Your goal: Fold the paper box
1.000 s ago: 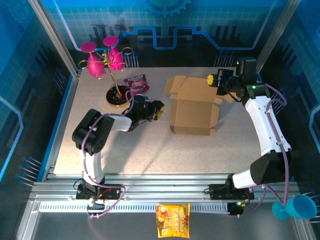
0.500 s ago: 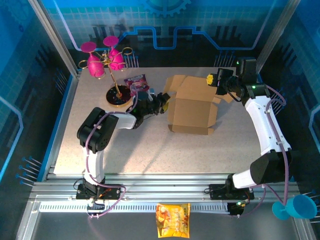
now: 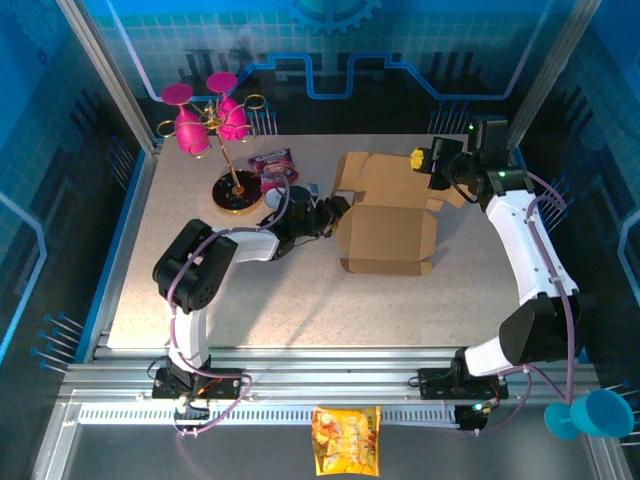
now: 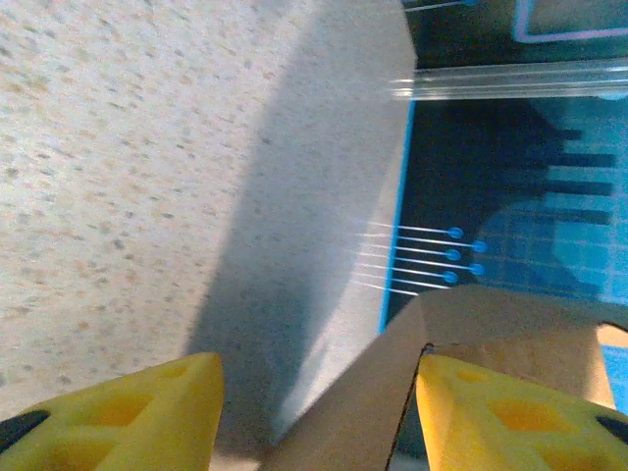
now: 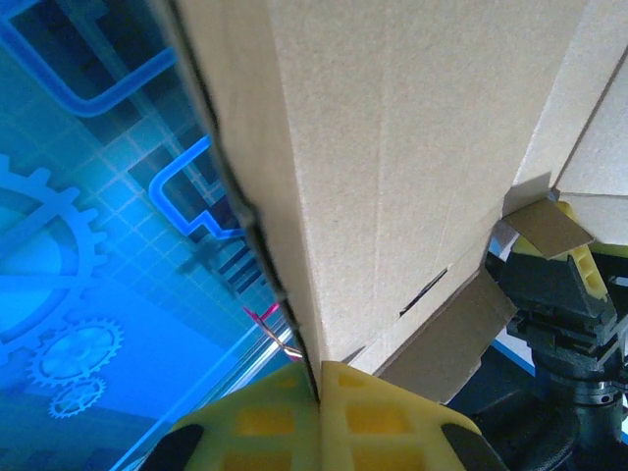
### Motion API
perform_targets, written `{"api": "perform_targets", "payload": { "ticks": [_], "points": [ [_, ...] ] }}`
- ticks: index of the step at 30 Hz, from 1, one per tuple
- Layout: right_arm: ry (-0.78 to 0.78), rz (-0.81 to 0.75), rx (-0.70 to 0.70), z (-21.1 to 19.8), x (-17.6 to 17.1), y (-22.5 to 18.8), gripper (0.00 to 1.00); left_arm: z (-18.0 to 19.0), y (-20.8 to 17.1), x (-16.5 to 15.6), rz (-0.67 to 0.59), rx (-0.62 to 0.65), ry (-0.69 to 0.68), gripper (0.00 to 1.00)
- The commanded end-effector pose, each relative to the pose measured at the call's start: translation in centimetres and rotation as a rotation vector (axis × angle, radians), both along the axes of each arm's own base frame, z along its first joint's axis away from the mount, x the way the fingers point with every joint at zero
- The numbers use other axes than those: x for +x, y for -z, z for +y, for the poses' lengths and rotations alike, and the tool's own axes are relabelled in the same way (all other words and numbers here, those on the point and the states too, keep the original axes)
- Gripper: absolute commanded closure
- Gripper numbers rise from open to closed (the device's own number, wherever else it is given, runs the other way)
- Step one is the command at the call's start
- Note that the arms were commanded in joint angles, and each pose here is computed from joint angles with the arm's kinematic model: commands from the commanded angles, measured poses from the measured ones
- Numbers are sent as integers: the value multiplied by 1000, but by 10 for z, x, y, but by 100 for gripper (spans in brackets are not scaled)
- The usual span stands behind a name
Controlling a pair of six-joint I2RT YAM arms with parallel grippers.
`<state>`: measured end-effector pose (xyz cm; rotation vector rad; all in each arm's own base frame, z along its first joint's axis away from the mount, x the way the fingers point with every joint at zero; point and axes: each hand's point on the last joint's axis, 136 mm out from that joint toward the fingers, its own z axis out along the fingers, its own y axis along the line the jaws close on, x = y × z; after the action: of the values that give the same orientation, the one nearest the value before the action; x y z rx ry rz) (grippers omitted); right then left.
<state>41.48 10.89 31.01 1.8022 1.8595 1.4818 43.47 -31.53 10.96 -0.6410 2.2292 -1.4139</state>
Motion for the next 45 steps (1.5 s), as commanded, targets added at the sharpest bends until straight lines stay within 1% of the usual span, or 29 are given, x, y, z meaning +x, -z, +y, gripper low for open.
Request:
{"api": "perform_targets", "payload": {
  "ticks": [1,4,6,9,12,16,22,25,27,28,30,32,33,35,36,37,38,42,45],
  "points": [
    [-40,27,21,15,-7,8,100,2,-14,-3,-52,157,10,45],
    [-43,31,-2,15,-7,17,100,10,-11,-9,-47,249,11,45],
    [-43,26,-32,13,-2,28,100,19,-6,-18,-22,290,1,45],
    [-60,-32,-58,17,19,48,100,38,2,-40,23,331,-14,43],
    [-72,-113,-76,24,40,62,100,53,9,-65,84,358,2,43],
    [-94,-194,-42,46,56,85,100,76,-1,-92,91,392,-9,43],
    [-132,-268,-105,53,61,103,100,107,-41,-116,48,372,-48,43],
    [-167,-306,-138,55,61,105,100,120,-57,-114,19,378,-61,44],
    [-194,-319,-144,58,60,108,100,128,-60,-107,20,396,-59,45],
    [-201,-346,-136,61,60,107,100,132,-62,-102,17,409,-57,45],
    [-207,-344,-127,62,57,112,100,137,-68,-91,0,437,-49,46],
    [-210,-341,-128,62,53,117,100,139,-71,-78,-18,468,-33,48],
    [-214,-340,-128,62,51,118,100,138,-73,-70,-35,486,-16,50],
    [-224,-340,-129,63,50,120,100,131,-75,-57,-83,540,50,60],
    [-229,-336,-127,63,49,121,100,127,-75,-51,-102,564,84,64],
    [-236,-329,-127,64,48,124,100,123,-74,-46,-119,585,121,65],
    [-238,-327,-129,64,48,124,100,119,-72,-43,-135,606,153,65],
    [-245,-318,-131,65,50,126,100,101,-69,-32,-209,728,272,49],
    [-254,-314,-131,67,52,125,100,95,-64,-23,-212,801,304,43]
  ]
}}
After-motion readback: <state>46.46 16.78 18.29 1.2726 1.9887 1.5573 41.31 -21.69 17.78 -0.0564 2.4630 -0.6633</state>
